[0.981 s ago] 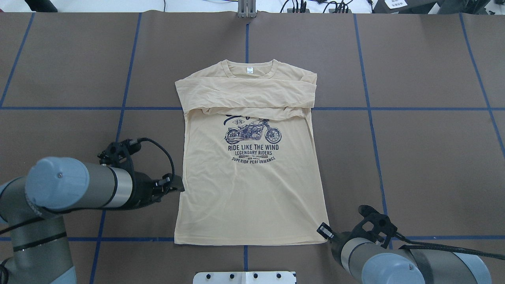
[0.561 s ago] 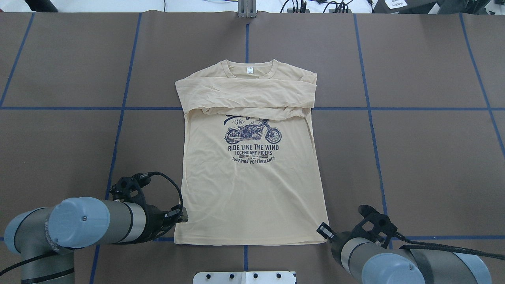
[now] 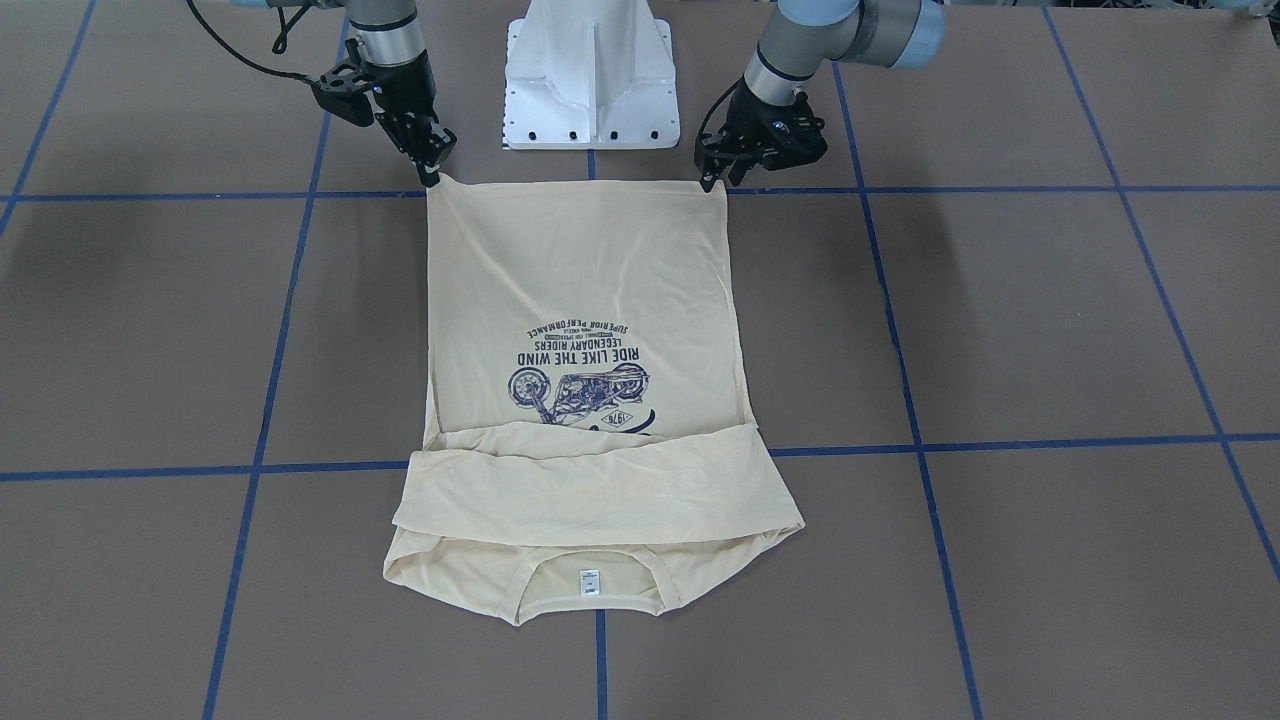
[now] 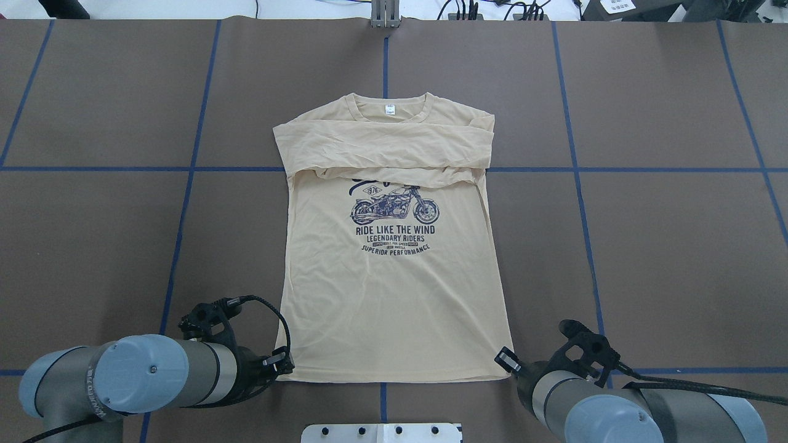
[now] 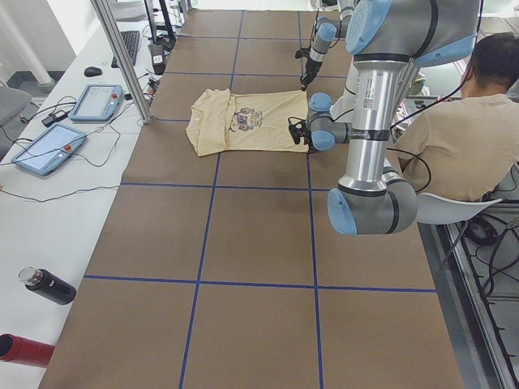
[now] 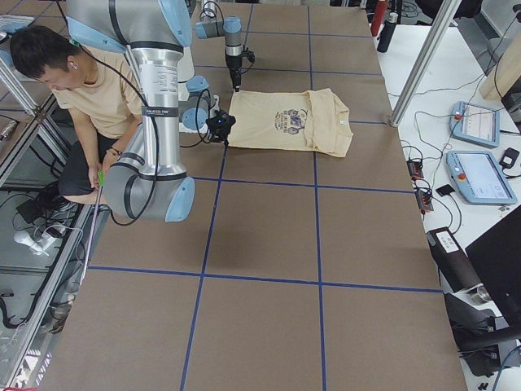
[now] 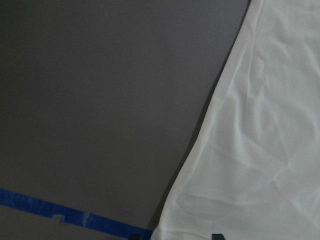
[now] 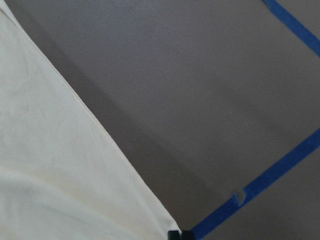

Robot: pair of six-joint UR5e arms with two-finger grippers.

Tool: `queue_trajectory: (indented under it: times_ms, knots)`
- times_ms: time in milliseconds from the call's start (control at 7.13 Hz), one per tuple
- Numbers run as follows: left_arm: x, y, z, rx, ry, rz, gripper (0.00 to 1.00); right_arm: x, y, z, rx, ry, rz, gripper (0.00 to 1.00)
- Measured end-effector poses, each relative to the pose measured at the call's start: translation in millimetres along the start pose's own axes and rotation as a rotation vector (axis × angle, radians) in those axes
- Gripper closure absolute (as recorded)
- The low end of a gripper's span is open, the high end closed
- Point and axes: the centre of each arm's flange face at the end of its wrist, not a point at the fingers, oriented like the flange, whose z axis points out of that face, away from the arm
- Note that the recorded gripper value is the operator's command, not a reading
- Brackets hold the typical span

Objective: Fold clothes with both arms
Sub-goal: 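Grasp both hem corners with the left and right grippers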

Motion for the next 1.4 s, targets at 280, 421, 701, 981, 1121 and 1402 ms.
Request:
queue_trajectory:
  times_ms: [280, 421, 701, 981, 1121, 1402]
  knots:
    - [-0.7, 0.3, 1.7, -0.001, -0.004, -0.001, 1.00, 0.2, 0.4, 0.0, -0.001, 0.000, -0.001, 1.00]
    - [-1.0, 0.3, 1.9, -0.001, -0.005, -0.002, 1.00, 0.3, 0.5, 0.0, -0.001, 0.000, -0.001, 1.00]
    - [0.9, 0.7, -2.8, -0.007, 0.002, -0.002, 1.00, -0.1, 0.6, -0.8, -0.002, -0.001, 0.000, 1.00]
    - [8.2, 3.5, -28.0, -0.026, 0.042, 0.002, 1.00, -1.9, -1.7, -11.5, -0.012, -0.015, 0.004, 1.00]
    - [13.1, 8.3, -53.7, -0.051, 0.068, 0.005, 1.00, -0.1, -7.3, -24.8, -0.021, -0.025, 0.008, 1.00]
    - [25.9, 13.1, -107.4, -0.099, 0.091, 0.006, 1.00, -2.1, -23.6, -56.6, -0.036, -0.060, 0.026, 1.00]
